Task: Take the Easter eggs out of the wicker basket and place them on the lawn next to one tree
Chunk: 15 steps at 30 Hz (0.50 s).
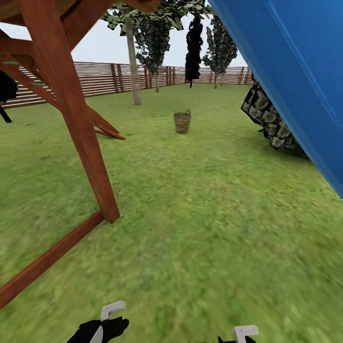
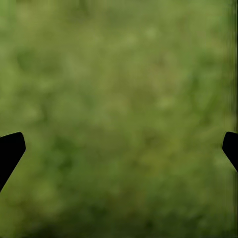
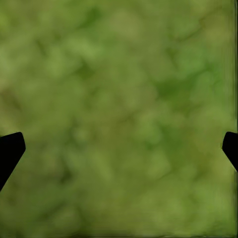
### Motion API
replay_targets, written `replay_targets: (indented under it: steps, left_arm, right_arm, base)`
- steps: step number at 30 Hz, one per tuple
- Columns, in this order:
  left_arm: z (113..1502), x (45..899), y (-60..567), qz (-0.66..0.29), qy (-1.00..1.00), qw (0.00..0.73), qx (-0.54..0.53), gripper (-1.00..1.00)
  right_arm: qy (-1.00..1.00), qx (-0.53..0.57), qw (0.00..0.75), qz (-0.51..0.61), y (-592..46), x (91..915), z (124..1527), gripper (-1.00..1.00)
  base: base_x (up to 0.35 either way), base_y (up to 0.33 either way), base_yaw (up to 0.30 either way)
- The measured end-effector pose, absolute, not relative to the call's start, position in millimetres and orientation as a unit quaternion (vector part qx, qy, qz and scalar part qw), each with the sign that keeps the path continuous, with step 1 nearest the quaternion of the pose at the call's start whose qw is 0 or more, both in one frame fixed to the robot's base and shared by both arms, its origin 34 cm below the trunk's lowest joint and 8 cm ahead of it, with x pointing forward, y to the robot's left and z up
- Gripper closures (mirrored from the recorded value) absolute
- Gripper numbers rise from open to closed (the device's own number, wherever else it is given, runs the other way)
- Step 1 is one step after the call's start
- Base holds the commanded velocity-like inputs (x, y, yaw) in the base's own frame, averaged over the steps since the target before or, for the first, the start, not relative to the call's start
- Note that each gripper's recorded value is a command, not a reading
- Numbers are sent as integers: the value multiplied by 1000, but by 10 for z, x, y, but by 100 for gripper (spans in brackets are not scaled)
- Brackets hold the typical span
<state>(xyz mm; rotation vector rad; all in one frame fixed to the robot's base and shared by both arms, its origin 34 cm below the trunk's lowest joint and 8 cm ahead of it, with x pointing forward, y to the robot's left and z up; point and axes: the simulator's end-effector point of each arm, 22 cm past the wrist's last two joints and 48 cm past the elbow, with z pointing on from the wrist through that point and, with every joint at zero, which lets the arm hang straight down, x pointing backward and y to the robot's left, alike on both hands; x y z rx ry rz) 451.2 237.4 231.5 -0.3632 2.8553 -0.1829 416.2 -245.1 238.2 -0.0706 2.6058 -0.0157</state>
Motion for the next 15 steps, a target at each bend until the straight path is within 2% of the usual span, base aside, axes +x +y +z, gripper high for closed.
replay_targets:
  steps: [3, 9, 15]
  left_arm:
    - [2303, 4500, 2374, -63, 982, 127, -125, -100]
    - [2287, 4482, 2374, -63, 982, 124, -125, -100]
    - [2269, 4464, 2373, -62, 983, 122, -126, -100]
  right_arm:
    - [964, -26, 263, -6, -2449, 4152, 2373, -100]
    - [965, -27, 261, -6, -2451, 4139, 2360, -100]
    - [966, -28, 257, -4, -2430, 4059, 2314, -100]
  base:
    - [0, 0, -119]
    - [0, 0, -20]
    - [0, 0, 72]
